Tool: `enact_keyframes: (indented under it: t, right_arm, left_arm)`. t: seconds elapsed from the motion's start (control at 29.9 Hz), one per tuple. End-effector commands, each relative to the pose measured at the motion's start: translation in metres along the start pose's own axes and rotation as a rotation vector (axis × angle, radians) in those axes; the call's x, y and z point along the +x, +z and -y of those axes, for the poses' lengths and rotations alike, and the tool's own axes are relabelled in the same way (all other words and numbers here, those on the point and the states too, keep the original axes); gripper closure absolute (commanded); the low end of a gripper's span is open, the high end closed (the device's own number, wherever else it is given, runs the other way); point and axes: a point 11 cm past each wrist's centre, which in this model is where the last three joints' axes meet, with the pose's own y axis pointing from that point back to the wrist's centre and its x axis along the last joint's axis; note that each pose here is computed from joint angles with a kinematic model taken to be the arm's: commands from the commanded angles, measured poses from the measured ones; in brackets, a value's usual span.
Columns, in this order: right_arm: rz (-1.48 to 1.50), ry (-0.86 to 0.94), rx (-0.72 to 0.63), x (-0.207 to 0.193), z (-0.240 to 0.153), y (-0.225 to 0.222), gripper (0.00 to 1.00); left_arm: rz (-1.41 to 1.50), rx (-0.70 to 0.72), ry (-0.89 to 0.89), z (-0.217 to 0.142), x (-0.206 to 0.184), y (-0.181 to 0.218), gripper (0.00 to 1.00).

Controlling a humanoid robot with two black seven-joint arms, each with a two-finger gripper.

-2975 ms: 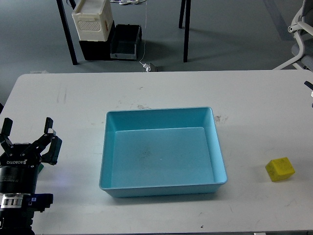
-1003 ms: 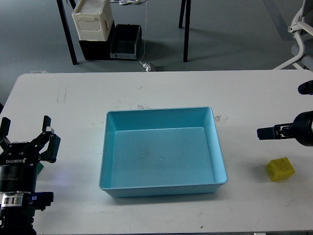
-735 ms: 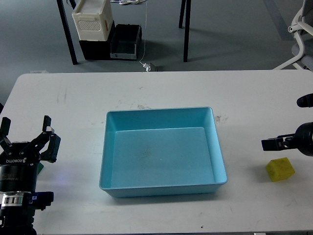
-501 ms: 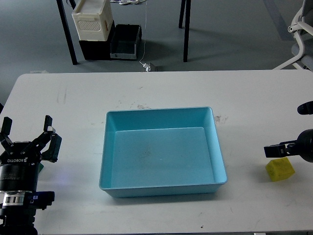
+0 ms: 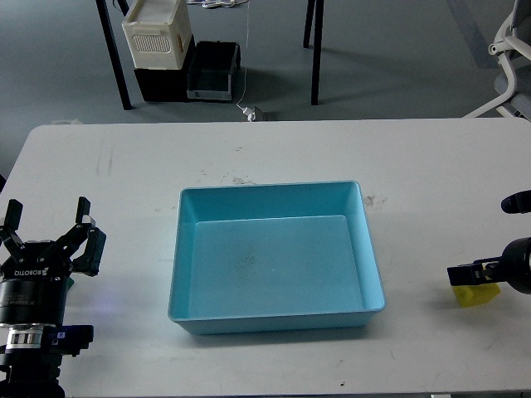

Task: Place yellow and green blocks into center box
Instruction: 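Close the right gripper on the yellow cube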

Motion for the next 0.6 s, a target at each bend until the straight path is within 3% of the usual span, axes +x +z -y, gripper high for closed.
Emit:
enact_keyframes:
  t: [0.0, 0.57]
  right_arm:
    - [0.000, -0.009, -0.005, -0.004, 0.003, 0.002, 0.00]
    - [-0.016, -0.026, -0.025, -0.010, 0.019, 0.003, 0.00]
  left_arm:
    - [0.001, 0.000, 0.000, 0.000, 0.000, 0.000, 0.00]
    - [-0.001, 0.001, 0.008, -0.001, 0.003, 0.000, 0.00]
